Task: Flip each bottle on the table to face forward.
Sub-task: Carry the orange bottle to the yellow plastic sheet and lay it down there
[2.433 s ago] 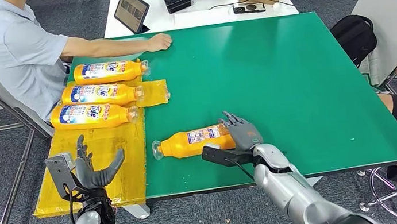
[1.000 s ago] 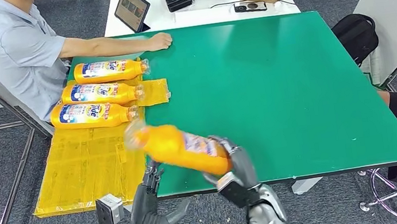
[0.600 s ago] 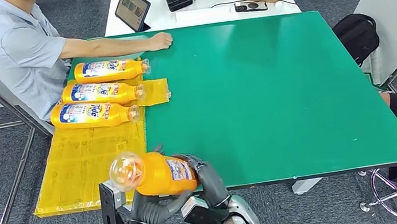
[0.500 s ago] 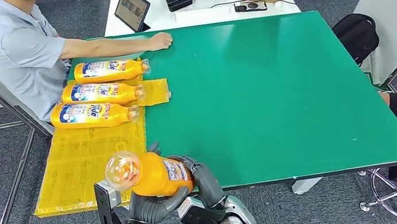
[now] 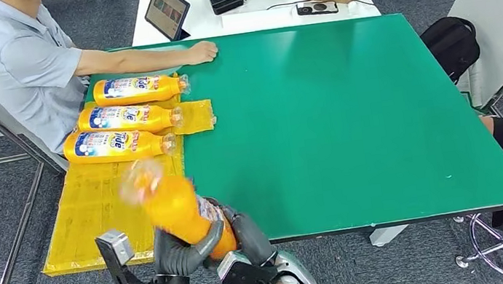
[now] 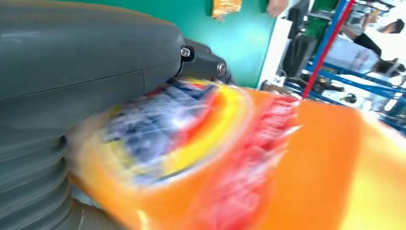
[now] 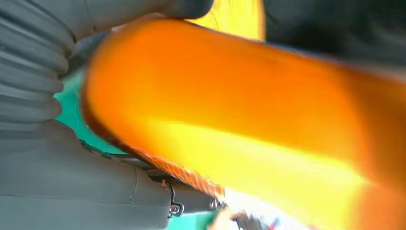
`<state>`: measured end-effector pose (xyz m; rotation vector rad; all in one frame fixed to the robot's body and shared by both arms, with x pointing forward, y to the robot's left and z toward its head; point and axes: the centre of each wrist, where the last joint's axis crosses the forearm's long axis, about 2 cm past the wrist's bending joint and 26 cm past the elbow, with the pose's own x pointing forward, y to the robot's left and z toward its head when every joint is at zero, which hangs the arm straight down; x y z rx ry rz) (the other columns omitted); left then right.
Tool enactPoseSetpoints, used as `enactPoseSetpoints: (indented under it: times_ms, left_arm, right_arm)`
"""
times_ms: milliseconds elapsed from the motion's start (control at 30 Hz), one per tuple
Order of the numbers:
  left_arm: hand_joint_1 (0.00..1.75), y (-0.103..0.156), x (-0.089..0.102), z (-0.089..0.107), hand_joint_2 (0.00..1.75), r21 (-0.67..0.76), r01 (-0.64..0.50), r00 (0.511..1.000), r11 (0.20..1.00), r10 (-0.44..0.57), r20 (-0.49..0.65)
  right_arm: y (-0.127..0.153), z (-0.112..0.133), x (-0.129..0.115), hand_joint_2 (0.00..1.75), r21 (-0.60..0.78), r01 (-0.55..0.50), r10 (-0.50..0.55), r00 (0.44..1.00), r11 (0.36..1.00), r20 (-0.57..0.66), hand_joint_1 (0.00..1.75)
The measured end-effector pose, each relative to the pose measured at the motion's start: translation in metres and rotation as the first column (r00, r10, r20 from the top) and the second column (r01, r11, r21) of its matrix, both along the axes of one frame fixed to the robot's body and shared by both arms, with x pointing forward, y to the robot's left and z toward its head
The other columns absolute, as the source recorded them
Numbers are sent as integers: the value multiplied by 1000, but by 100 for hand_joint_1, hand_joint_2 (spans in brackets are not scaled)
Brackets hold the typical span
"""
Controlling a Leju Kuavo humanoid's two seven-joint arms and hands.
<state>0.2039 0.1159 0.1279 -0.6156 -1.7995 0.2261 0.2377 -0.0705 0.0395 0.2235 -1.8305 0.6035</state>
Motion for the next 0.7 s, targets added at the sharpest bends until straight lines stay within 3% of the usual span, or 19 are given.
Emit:
enactPoseSetpoints:
  times_ms: [267, 500, 600, 700]
  left_arm:
    - [175, 7, 0, 0, 175, -90, 26, 999, 996, -22, 41]
    - [175, 9, 3, 2, 175, -132, 34, 999, 991, -29, 36]
    - [175, 12, 10, 4, 175, -137, -16, 1000, 990, 18, 18]
    - [175, 23, 23, 7, 175, -45, -152, 987, 987, 154, 38]
  right_arm:
    - [-8, -8, -4, 0, -30, -44, 43, 999, 999, -30, 0]
    - [-19, -16, -14, 0, -43, -15, 15, 1000, 999, -6, 0]
    - [-30, -17, -22, 0, -53, 16, -14, 999, 998, 34, 0]
    - [-50, -21, -38, 0, -77, 65, -60, 996, 995, 68, 0]
